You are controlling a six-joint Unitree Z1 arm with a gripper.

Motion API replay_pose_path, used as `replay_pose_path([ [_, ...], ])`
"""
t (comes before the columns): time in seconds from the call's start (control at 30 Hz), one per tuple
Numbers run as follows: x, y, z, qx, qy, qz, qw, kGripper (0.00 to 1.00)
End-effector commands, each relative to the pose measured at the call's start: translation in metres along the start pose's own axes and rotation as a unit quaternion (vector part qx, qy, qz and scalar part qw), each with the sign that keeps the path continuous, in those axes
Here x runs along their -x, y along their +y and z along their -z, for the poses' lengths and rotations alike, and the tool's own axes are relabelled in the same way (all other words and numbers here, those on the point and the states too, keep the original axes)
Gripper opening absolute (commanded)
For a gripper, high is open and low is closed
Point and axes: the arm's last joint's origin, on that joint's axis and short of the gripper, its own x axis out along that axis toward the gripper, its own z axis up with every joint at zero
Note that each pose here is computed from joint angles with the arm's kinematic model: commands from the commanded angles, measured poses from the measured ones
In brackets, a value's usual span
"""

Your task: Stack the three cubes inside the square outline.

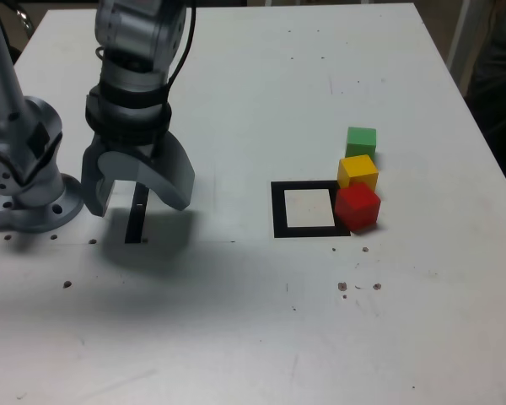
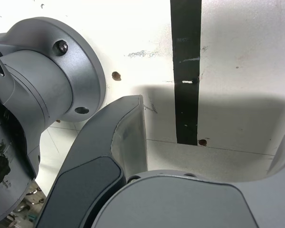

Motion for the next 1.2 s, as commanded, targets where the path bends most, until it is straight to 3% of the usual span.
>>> replay_pose_path([
  [0.0, 0.000, 0.000, 0.001, 0.000, -0.003, -0.001, 1.0000, 1.00],
  [0.57, 0.010, -0.001, -0.003, 0.005, -0.017, -0.002, 0.9998, 1.00],
  [1.17, 0.065, -0.016, -0.077, 0.011, -0.037, -0.005, 0.9992, 0.99],
])
